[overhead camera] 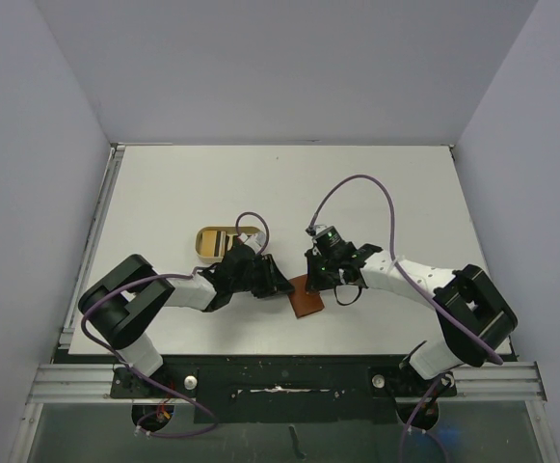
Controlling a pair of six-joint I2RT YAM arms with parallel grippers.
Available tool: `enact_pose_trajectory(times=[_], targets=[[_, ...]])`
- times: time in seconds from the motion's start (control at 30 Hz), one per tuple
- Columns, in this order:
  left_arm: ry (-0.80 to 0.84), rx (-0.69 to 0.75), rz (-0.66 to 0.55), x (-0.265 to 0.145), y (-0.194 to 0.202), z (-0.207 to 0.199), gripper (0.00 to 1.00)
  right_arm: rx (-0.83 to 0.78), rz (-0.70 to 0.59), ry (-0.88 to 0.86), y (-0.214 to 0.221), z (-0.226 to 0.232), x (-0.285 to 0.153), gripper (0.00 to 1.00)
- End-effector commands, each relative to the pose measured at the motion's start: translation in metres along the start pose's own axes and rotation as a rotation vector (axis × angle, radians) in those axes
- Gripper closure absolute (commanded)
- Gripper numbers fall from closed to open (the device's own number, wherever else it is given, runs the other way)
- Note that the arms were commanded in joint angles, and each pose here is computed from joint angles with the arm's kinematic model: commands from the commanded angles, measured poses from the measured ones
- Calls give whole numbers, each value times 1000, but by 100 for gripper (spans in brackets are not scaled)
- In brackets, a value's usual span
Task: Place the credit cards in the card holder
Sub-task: Close the card holder at the center of the board.
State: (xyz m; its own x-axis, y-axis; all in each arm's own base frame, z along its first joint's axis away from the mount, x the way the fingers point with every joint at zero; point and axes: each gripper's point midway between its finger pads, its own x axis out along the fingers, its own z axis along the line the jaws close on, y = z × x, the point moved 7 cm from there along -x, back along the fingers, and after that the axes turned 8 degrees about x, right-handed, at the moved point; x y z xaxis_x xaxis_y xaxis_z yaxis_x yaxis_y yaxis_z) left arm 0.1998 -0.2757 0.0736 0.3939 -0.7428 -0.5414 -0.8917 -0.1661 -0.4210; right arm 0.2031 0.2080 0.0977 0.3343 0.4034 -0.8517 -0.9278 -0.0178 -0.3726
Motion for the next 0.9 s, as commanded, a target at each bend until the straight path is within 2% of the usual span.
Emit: enact_pose_trajectory(times=[0.0,0.87], targets=[[64,18,-28,1,-5,-11,74,-5,-7,-42,-3,10,5,100],[34,8,-20,9,1,2,78,-1,14,23,19,12,12,100]])
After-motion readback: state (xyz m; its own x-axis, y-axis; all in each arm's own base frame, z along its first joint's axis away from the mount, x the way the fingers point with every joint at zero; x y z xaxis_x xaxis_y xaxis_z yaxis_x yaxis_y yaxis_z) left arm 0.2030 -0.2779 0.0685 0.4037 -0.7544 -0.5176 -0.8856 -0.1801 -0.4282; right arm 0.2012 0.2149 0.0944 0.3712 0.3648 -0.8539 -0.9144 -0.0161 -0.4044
